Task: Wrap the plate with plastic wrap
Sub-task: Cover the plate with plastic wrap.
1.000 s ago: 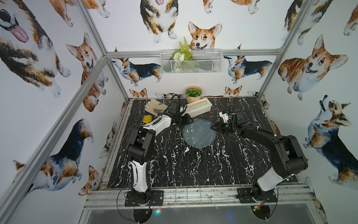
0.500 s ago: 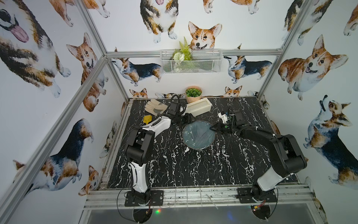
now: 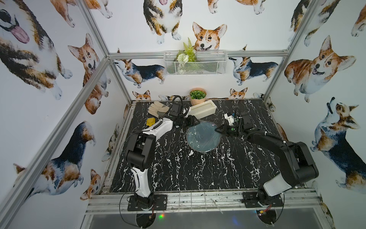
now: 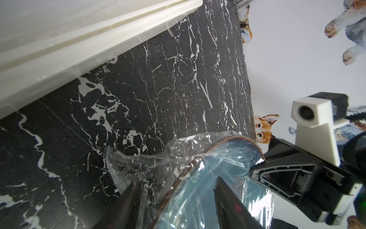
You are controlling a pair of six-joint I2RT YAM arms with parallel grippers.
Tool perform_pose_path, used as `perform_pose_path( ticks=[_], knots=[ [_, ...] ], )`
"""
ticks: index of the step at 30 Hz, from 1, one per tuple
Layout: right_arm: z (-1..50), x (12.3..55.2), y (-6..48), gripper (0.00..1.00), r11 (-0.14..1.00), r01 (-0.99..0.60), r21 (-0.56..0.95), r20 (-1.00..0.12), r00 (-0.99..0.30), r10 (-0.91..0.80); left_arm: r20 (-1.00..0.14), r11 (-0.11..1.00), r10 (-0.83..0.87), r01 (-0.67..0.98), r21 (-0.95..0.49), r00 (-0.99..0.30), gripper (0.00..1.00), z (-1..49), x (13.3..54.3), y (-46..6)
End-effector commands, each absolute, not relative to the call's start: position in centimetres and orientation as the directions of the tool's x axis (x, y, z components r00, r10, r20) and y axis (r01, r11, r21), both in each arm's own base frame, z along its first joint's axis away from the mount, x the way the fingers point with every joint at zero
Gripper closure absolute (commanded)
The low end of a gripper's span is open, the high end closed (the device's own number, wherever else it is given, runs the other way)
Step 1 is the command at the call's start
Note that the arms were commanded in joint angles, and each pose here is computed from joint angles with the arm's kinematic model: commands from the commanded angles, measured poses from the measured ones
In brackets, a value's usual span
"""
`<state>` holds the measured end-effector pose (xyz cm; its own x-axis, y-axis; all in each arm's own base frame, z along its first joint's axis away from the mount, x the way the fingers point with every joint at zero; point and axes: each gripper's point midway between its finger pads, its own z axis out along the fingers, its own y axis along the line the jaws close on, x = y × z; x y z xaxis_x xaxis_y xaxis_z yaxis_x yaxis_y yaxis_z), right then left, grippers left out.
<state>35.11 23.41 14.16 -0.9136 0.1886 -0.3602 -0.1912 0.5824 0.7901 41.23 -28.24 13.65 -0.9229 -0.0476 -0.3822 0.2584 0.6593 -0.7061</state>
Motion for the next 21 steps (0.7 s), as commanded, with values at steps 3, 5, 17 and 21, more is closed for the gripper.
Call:
perform_pose_path(
  ticks=[3, 5, 17, 21],
  knots=[
    [16.5, 36.8, 24.7, 1.0, 0.485, -0.247, 0.839, -0.399, -0.885, 0.239, -0.387, 0.598, -0.069, 0.272, -0.753, -0.919, 0.54, 15.1, 40.7, -28.8],
    [16.5, 37.3, 24.8, 1.0, 0.463, -0.236, 0.854, -0.39, -0.881, 0.269, -0.381, 0.596, -0.075, 0.265, -0.758, -0.921, 0.53, 14.9, 40.6, -28.8],
    [16.7, 37.9, 25.0, 1.0, 0.408, -0.233, 0.883, -0.38, -0.865, 0.327, -0.353, 0.567, -0.074, 0.252, -0.784, -0.933, 0.29, 14.5, 39.8, -28.8],
    [17.1, 37.7, 24.8, 1.0, 0.428, -0.248, 0.869, -0.401, -0.86, 0.315, -0.333, 0.529, -0.101, 0.233, -0.816, -0.937, 0.25, 14.7, 39.9, -28.6]
  ],
)
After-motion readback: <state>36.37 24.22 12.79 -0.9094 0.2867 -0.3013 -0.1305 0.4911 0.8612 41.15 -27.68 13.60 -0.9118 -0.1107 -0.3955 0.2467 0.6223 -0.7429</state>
